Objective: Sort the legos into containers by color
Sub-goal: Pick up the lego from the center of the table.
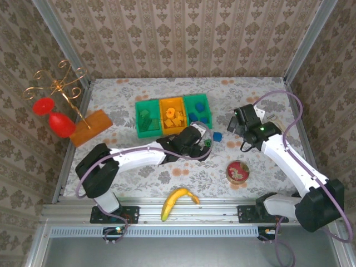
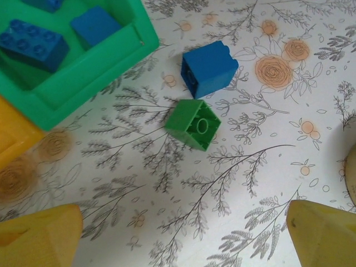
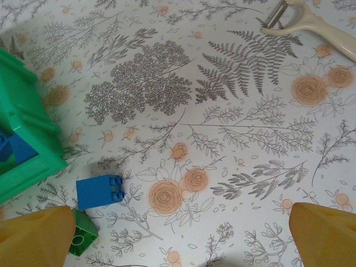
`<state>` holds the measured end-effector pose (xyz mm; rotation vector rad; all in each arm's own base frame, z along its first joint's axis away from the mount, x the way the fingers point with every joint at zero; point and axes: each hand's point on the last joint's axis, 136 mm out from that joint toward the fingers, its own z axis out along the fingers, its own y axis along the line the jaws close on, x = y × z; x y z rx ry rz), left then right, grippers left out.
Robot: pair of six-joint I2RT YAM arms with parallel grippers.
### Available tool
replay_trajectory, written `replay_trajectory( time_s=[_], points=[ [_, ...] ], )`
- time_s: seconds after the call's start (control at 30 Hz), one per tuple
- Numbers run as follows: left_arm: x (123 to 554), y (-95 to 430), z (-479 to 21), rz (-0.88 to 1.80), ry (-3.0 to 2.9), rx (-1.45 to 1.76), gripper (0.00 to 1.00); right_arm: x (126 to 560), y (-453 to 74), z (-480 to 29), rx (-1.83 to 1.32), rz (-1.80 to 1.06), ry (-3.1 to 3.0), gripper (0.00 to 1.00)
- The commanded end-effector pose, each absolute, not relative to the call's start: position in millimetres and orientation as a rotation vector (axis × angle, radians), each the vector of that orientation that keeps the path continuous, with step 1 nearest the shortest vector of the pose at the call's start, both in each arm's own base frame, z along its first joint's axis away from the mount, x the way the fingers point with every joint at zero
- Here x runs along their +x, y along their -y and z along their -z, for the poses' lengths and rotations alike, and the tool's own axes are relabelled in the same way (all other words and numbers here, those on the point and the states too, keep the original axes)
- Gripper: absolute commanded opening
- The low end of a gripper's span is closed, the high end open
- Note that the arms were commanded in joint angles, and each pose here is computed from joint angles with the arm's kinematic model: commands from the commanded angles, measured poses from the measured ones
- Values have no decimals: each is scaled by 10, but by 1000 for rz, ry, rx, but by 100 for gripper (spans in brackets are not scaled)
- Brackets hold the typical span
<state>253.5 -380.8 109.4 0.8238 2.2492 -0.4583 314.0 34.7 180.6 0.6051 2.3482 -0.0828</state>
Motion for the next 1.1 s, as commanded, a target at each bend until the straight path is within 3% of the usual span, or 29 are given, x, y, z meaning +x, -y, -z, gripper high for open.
replay_trajectory(
  time_s=[0.0,1.07],
  points=[
    [2579,3972,-1078,461,-2221,867,93,3048,-206,-1852,659,120,-2298,100],
    [2722,4290,-405,345,-2311,1067,86,3040,-151,-1803,698,95,-2292,100]
  ],
)
